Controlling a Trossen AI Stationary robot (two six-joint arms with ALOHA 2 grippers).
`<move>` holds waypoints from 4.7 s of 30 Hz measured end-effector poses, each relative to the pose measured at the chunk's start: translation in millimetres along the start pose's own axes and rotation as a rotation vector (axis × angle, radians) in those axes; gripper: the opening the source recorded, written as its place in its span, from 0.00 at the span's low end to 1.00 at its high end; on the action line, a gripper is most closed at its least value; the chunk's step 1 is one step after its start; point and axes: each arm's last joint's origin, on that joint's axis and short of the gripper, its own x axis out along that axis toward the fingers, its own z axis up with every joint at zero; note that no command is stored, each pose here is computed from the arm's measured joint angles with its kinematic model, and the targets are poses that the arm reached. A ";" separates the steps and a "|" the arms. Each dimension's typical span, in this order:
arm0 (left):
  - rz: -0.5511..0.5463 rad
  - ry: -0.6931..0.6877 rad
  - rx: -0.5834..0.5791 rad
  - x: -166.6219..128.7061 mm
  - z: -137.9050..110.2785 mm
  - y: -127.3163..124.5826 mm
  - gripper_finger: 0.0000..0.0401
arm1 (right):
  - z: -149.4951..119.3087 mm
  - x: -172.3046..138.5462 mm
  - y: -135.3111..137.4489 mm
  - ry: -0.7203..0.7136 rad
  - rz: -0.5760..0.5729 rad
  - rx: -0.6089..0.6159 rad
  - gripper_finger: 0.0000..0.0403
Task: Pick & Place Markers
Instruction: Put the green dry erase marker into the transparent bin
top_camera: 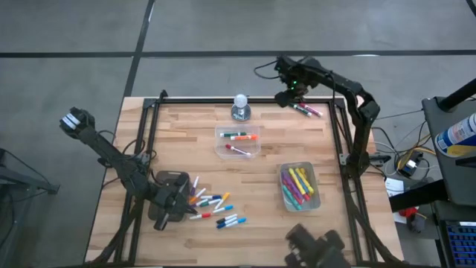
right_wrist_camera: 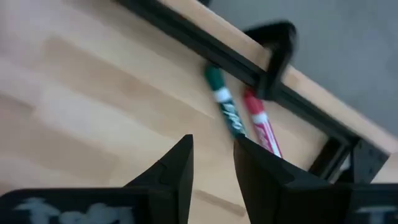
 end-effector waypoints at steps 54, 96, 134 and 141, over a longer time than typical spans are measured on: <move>0.032 -0.024 0.029 -1.3 3.9 2.3 0.00 | -34.5 127.8 -89.8 0.257 0.066 0.455 0.11; 0.022 -0.018 -0.061 -1.5 3.9 2.0 0.00 | -80.9 64.9 126.7 0.044 0.223 -0.480 0.56; 0.023 -0.020 -0.047 -1.5 4.2 2.0 0.00 | -103.4 44.0 147.3 0.102 0.275 -0.487 0.55; 0.023 -0.027 -0.050 -1.5 4.8 2.1 0.00 | -106.8 50.6 166.6 0.038 0.270 -0.514 0.55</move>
